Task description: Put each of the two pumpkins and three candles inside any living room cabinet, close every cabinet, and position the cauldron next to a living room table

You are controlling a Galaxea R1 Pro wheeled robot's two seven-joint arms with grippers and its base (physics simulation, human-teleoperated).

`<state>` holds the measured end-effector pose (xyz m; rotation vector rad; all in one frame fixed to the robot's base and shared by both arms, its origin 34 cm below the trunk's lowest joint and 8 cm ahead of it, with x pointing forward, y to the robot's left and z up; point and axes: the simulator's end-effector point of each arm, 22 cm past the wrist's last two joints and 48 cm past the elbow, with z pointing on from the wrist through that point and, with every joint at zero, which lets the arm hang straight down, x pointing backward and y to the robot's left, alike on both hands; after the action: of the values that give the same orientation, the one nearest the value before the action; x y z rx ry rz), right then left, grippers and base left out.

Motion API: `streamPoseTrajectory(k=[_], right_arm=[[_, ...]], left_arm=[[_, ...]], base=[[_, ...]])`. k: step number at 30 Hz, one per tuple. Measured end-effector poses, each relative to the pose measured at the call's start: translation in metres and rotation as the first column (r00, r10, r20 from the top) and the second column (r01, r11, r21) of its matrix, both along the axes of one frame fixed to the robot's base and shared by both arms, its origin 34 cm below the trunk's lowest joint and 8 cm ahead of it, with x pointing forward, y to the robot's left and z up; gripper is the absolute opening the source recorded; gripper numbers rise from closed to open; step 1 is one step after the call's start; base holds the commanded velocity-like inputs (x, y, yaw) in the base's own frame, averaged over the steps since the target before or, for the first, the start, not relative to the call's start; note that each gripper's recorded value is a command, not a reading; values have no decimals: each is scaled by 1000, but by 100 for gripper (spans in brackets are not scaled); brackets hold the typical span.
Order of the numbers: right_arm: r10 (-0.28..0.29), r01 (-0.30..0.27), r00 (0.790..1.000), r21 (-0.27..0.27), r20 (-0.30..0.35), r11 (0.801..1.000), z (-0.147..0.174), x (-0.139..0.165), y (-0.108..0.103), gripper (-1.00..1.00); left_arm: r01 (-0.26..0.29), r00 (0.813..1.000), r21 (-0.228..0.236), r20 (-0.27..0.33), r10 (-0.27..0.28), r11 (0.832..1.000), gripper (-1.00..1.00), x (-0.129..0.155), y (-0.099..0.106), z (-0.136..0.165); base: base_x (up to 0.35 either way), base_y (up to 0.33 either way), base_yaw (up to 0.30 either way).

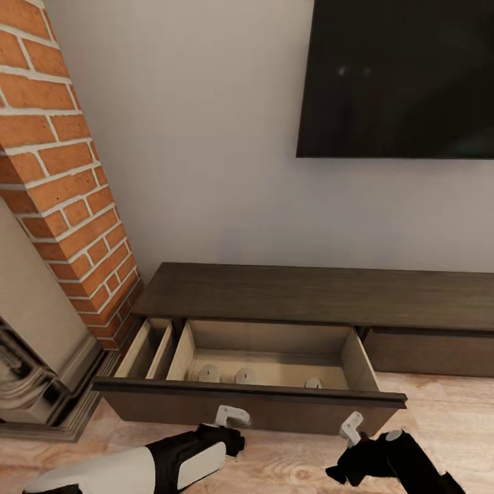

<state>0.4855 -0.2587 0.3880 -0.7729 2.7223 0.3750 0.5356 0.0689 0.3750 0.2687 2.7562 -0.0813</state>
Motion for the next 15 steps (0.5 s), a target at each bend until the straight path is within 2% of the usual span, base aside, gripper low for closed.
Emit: streamPoseTrajectory(k=[3, 6, 8, 9, 11, 13, 15], right_arm=[[0, 4, 991, -32, 132, 999, -10, 19, 15, 100], [-8, 24, 965, -60, 264, 998, -13, 38, 23, 100], [-21, 46, 929, -58, 370, 997, -10, 52, 36, 100], [-25, 51, 922, -55, 388, 997, -10, 54, 40, 100], [-48, 76, 893, -44, 447, 996, -9, 60, 53, 100], [-89, 130, 857, -46, 508, 990, -10, 65, 61, 100], [-116, 174, 837, -59, 534, 983, -12, 66, 62, 100]], left_arm=[[-53, 996, -48, 72, 57, 997, 100, 21, 14, -7], [-74, 991, -71, 109, 81, 995, 100, 32, 31, -13], [-75, 988, -83, 126, 85, 994, 100, 36, 37, -15], [-76, 987, -85, 132, 87, 993, 100, 38, 38, -14], [-83, 981, -96, 165, 98, 992, 100, 45, 40, -11], [-95, 970, -113, 211, 118, 989, 100, 54, 41, -5], [-101, 965, -119, 229, 126, 988, 100, 58, 42, -3]], base=[[0, 0, 0], [0, 0, 0], [0, 0, 0], [0, 0, 0], [0, 0, 0], [0, 0, 0], [0, 0, 0]])
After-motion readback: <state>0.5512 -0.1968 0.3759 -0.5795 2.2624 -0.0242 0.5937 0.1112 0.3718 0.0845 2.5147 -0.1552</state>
